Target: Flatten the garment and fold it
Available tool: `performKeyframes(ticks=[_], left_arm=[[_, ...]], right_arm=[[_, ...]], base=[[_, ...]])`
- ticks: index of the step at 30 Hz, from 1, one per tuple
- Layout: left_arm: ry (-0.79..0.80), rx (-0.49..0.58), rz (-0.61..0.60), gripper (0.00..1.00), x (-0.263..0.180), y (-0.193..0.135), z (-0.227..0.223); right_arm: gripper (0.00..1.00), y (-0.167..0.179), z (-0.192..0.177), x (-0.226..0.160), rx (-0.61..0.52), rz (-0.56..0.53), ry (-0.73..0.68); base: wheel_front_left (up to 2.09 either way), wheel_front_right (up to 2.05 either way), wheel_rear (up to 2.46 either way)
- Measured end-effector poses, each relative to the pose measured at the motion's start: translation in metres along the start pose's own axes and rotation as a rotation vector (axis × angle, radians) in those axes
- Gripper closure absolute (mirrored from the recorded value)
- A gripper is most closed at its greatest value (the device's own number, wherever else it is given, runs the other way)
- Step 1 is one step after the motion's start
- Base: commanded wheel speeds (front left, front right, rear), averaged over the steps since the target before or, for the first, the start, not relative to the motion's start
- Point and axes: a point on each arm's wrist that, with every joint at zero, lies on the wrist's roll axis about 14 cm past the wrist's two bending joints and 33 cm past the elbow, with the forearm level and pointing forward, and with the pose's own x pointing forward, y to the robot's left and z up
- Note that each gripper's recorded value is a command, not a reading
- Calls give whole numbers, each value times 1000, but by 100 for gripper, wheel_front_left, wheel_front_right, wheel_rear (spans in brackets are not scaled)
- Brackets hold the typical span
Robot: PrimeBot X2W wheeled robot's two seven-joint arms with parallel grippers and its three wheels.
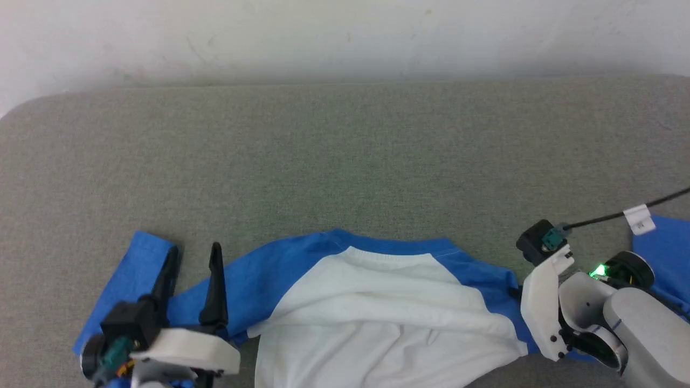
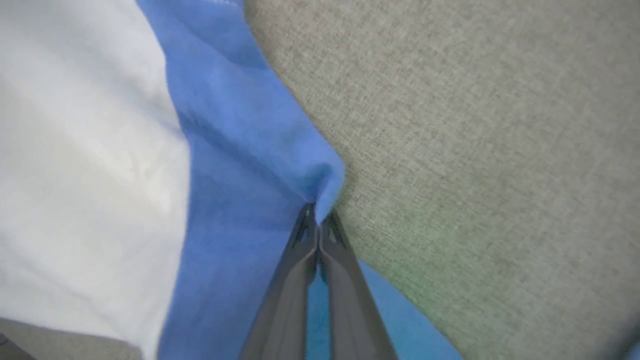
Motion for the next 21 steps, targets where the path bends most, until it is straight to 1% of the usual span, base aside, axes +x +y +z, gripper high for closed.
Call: performKeyframes(ticks=[3,6,9,12,15,17,21], left_arm=[[19,29,-65,0,10,-2,9],[80,46,-152,0,27,-10,16],[239,53,-244,0,41,-22,1],[465,103,-312,0,43,-28,-31],[667,158,-356,0,38,-26,-59],[773,176,-382,0,32,-28,-74],[929,230,-435,0,20,-32,-98]], right_arm=[[100,-5,4,-8,33,-20,-67],[100,-14,6,-15,59,-54,-110],[100,-21,11,-22,69,-78,-141],[100,-19,15,-25,79,-80,-159],[100,-17,13,-26,92,-79,-159],[100,-17,9,-26,103,-82,-155],[100,-18,3,-25,134,-86,-152]], base=[[0,0,0],[0,0,0],[0,0,0],[0,0,0],[0,0,0],[0,0,0],[0,0,0]])
